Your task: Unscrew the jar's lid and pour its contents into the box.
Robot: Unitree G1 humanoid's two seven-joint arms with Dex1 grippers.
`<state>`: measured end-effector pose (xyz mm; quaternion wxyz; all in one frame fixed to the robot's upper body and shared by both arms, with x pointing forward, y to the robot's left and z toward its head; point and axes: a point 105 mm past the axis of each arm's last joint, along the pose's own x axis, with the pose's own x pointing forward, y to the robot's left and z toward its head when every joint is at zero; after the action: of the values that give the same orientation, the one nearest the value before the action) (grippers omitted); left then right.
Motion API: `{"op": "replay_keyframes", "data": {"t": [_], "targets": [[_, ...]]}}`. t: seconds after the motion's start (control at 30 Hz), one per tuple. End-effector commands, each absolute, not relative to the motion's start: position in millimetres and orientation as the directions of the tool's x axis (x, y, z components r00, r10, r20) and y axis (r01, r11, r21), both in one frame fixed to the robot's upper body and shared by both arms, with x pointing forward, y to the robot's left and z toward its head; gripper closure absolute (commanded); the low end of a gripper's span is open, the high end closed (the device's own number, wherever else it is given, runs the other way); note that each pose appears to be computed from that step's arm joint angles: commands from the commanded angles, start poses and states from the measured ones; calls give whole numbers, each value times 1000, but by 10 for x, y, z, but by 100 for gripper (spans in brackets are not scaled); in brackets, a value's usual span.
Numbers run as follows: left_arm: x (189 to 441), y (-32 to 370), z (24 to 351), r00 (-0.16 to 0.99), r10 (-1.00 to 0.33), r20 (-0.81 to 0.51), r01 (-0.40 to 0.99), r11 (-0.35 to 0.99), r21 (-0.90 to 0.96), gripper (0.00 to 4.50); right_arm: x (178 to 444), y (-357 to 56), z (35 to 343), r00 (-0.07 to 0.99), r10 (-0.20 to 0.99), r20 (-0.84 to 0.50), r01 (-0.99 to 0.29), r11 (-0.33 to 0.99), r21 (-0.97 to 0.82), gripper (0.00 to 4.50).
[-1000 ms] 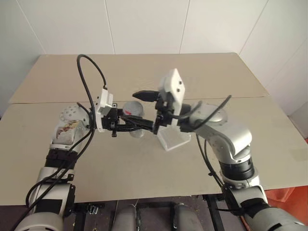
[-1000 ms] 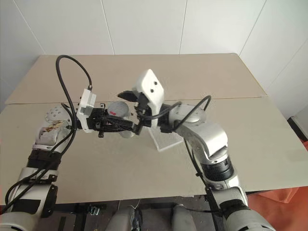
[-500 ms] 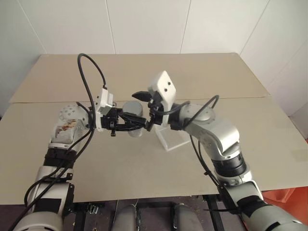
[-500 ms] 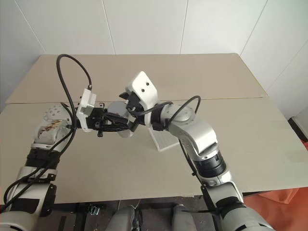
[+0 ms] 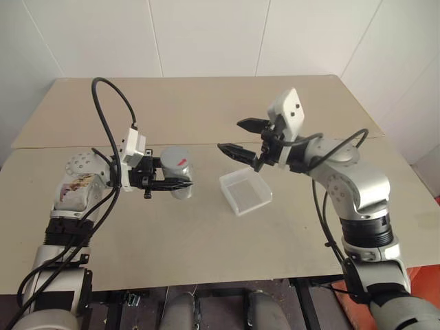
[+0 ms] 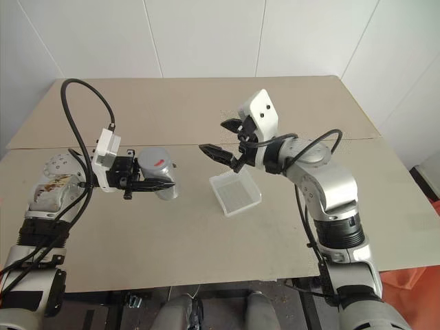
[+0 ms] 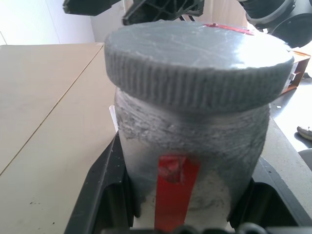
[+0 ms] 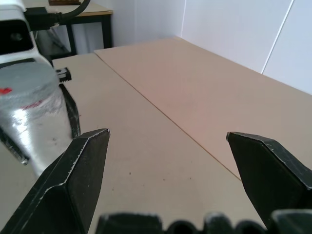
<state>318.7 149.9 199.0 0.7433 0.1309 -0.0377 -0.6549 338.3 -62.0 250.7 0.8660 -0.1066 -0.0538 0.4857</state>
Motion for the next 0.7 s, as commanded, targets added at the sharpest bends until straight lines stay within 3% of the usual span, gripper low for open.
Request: {"op": "replay_keyframes", "data": {"t": [0.03, 0.33, 0.7], "targets": [[3182, 1447, 2113, 136, -988, -77, 952, 109, 287, 257, 3129, -529, 2694, 413, 910, 42, -861, 405, -307, 1], [3268, 1208, 2138, 115, -993, -34, 945, 98, 312, 257, 2802, -4, 2798, 259, 964, 56, -905, 262, -336, 1], [3255, 1189, 2147, 84, -995, -47, 948, 65, 313, 257, 2971, 263, 2761, 308, 951, 37, -887, 301, -349, 1]]}}
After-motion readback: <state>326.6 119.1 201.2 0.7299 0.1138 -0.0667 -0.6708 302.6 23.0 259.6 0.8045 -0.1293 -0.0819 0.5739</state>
